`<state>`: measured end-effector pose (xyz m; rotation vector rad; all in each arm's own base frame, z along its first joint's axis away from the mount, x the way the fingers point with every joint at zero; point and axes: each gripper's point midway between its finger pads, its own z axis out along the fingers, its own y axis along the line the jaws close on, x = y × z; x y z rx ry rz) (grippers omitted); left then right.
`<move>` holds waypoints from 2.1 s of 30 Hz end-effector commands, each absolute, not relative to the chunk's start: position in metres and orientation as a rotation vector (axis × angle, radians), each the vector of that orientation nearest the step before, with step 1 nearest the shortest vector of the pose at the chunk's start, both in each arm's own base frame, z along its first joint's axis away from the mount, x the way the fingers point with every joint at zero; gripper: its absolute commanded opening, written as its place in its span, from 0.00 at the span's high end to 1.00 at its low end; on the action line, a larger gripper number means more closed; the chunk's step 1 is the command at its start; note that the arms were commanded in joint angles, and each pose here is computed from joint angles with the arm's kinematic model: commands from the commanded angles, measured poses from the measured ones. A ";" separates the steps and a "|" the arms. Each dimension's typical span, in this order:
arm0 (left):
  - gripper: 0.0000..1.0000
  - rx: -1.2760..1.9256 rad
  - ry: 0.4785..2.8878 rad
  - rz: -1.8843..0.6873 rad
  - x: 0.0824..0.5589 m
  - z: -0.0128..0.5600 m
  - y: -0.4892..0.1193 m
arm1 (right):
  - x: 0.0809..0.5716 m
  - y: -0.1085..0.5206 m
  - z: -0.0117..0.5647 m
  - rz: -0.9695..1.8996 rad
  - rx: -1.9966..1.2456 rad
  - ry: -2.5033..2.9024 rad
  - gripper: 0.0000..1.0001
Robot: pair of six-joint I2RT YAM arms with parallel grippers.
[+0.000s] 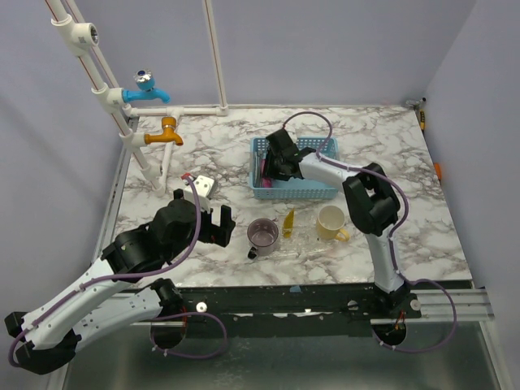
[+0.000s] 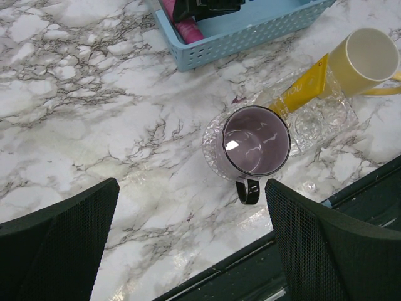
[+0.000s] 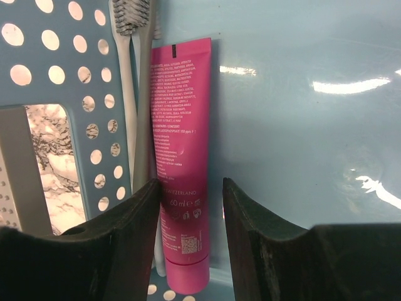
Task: Prepare toiletry sets of a toothbrush and toothpaste on the tray
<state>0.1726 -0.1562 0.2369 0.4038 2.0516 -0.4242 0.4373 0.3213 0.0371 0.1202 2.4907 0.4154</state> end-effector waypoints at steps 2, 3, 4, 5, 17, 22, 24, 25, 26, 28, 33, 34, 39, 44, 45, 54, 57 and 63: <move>0.01 0.397 2.051 -0.382 0.177 0.235 -0.152 | 0.431 0.319 0.007 0.393 0.118 2.552 0.53; 0.01 0.397 2.053 -0.380 0.178 0.234 -0.152 | 0.430 0.319 0.005 0.389 0.116 2.557 0.53; 0.01 0.397 2.054 -0.378 0.178 0.234 -0.152 | 0.430 0.319 0.004 0.389 0.116 2.559 0.53; 0.01 0.397 2.054 -0.378 0.178 0.234 -0.152 | 0.430 0.319 0.004 0.390 0.116 2.558 0.53; 0.01 0.401 2.057 -0.374 0.178 0.233 -0.152 | 0.432 0.314 0.012 0.365 0.129 2.537 0.77; 0.01 0.402 2.060 -0.372 0.178 0.232 -0.152 | 0.438 0.311 0.033 0.354 0.136 2.486 0.82; 0.01 0.403 2.061 -0.371 0.178 0.231 -0.152 | 0.442 0.308 0.044 0.346 0.140 2.458 0.82; 0.01 0.403 2.061 -0.371 0.178 0.231 -0.152 | 0.443 0.307 0.049 0.338 0.139 2.446 0.82; 0.01 0.403 2.062 -0.370 0.178 0.231 -0.153 | 0.445 0.305 0.055 0.333 0.143 2.431 0.82; 0.01 0.402 2.061 -0.370 0.178 0.231 -0.152 | 0.448 0.302 0.066 0.317 0.146 2.404 0.82; 0.01 0.404 2.062 -0.371 0.178 0.231 -0.152 | 0.453 0.292 0.095 0.283 0.159 2.334 0.82; 0.01 0.402 2.061 -0.372 0.178 0.231 -0.153 | 0.454 0.291 0.101 0.278 0.158 2.319 0.82; 0.01 0.404 2.062 -0.378 0.178 0.231 -0.154 | 0.454 0.288 0.132 0.310 0.156 2.251 0.82; 0.01 0.403 2.056 -0.393 0.178 0.233 -0.156 | 0.449 0.286 0.158 0.349 0.148 2.202 0.82; 0.01 0.405 2.055 -0.398 0.178 0.234 -0.156 | 0.448 0.287 0.163 0.364 0.144 2.193 0.82; 0.01 0.351 2.012 -0.536 0.173 0.256 -0.168 | 0.405 0.302 0.208 0.653 0.142 2.111 0.82; 0.01 0.341 1.999 -0.603 0.171 0.260 -0.178 | 0.382 0.310 0.225 0.735 0.138 2.067 0.82; 0.01 0.302 1.992 -0.711 0.169 0.264 -0.193 | 0.339 0.318 0.256 0.869 0.175 1.977 0.82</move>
